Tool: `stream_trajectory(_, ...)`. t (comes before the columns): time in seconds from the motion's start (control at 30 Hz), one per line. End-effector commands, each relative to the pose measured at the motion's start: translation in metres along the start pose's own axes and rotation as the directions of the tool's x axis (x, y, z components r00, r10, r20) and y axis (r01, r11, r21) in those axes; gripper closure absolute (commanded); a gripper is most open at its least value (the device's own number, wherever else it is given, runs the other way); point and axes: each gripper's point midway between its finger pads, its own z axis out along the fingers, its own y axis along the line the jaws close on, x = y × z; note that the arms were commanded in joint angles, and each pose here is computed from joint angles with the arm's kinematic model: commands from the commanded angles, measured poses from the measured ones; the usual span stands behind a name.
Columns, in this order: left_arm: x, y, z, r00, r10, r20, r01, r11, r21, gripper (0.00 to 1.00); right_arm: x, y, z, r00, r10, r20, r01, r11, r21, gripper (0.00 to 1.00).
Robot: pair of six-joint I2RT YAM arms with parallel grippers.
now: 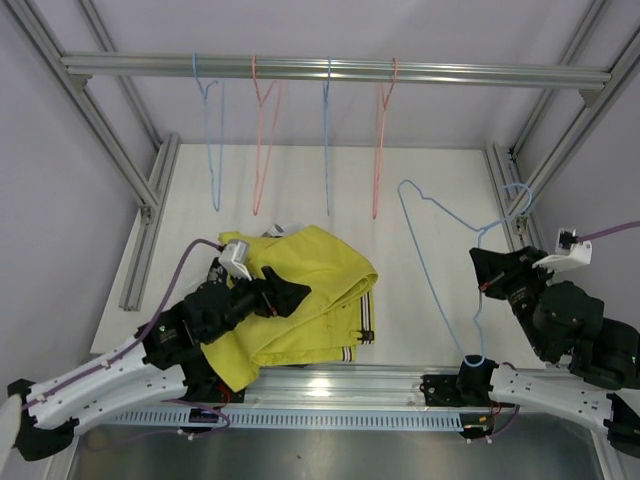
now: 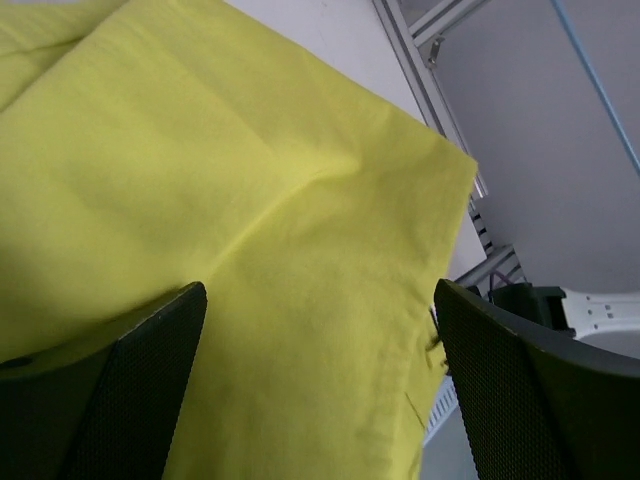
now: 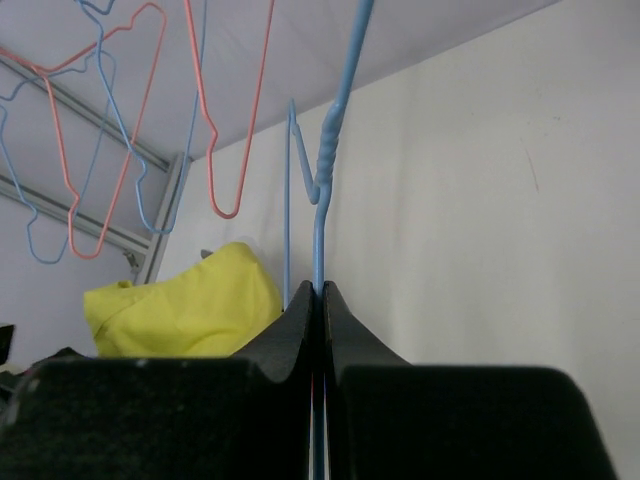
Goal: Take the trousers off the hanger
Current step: Place the trousers in the bin, then place the hanger at the clothesline.
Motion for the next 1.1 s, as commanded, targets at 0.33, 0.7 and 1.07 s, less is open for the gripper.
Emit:
stream_trajectory(0.33, -0.125, -0.104, -0.100, 0.980, 0.162, 0.114, -0.181, 0.967, 0.178, 0.01, -0.031, 0.020, 0.013, 0.908, -0.407, -0.099, 0.418, 0.896, 0.152, 1.00)
stream_trajectory(0.7, -0.227, -0.113, -0.118, 0.820, 0.431, 0.377, -0.433, 0.897, -0.084, 0.01, -0.057, 0.065, 0.037, 0.742, -0.658, -0.126, 0.670, 0.726, 0.156, 1.00)
stream_trajectory(1.07, -0.239, -0.020, -0.130, 0.608, 0.588, 0.534, -0.336, 0.800, -0.498, 0.01, -0.048, 0.051, 0.124, 0.723, -0.659, -0.207, 0.691, 0.689, 0.220, 1.00)
